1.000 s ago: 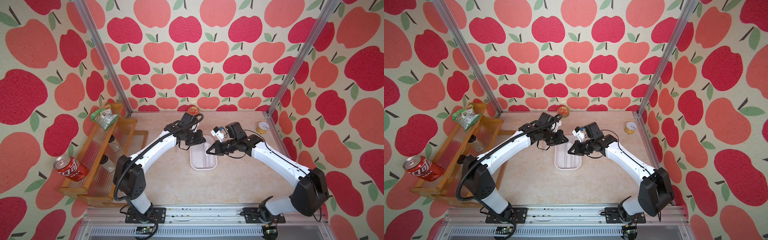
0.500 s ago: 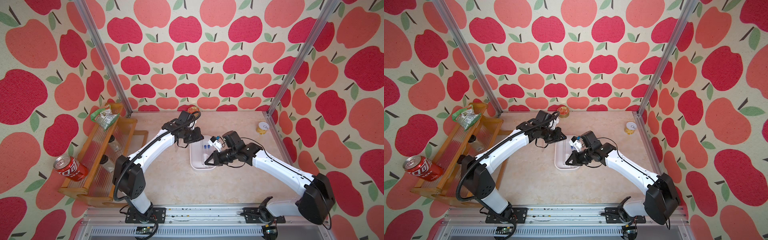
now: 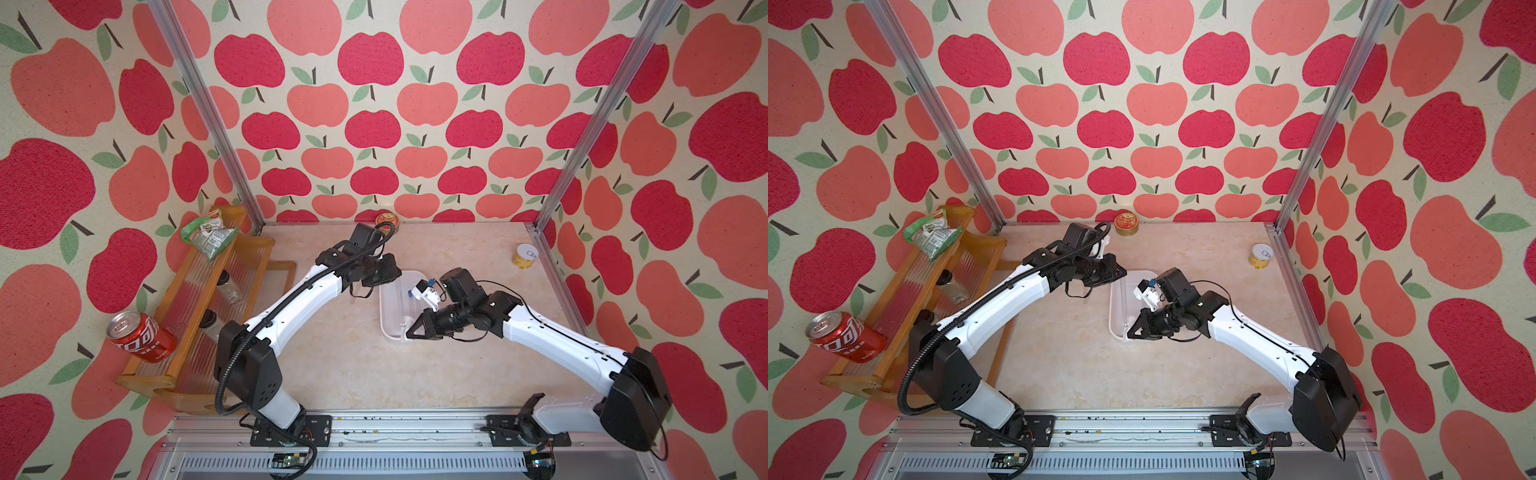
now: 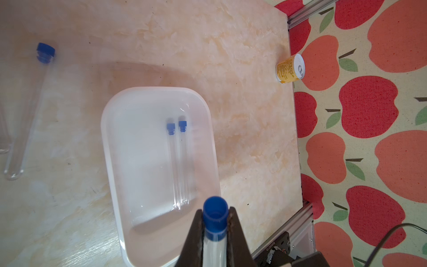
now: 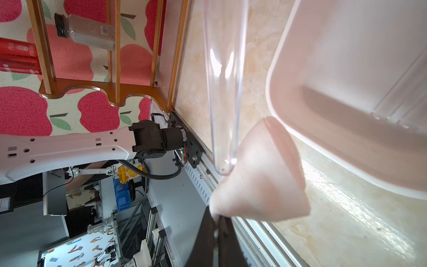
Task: Wipe the exteriors of test tubes
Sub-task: Wipe the dirt from the test tube.
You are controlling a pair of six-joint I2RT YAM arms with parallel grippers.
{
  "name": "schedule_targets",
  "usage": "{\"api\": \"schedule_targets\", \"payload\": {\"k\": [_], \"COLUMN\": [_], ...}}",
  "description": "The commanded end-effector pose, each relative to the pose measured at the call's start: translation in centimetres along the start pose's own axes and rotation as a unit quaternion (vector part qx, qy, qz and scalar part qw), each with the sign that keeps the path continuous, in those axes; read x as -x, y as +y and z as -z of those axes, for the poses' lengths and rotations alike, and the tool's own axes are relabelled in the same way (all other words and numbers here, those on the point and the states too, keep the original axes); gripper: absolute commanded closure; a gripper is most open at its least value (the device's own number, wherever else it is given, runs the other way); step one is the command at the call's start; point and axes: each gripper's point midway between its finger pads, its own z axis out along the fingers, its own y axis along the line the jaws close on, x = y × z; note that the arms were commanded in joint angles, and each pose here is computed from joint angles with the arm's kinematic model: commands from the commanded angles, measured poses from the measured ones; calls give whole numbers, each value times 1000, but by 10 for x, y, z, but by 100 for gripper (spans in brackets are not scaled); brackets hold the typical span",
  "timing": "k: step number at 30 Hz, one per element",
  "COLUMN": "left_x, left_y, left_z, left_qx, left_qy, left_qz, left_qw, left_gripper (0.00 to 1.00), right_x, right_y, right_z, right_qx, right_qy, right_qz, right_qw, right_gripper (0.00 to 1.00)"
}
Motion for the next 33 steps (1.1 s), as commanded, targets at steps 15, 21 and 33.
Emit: {"api": "schedule_targets", "payload": {"k": [15,21,33], "left_x": [14,8,2], "left_y": [13,14,14], "left_z": [42,40,40], "left_qx": [5,6,-1], "left_qy": [-118,-113,-106], "left_qz": [34,37,37], "left_qw": [992,993,994], "left_gripper": [88,88,88], "right_x": [9,25,51], "right_y": [22,29,30], "right_z": [-3,-4,-2], "right_qx": [27,26,4], "right_qy": [-10,-26,-38], "right_qz": [9,16,19], "right_qw": [1000,999,999], "right_gripper": [100,100,100]}}
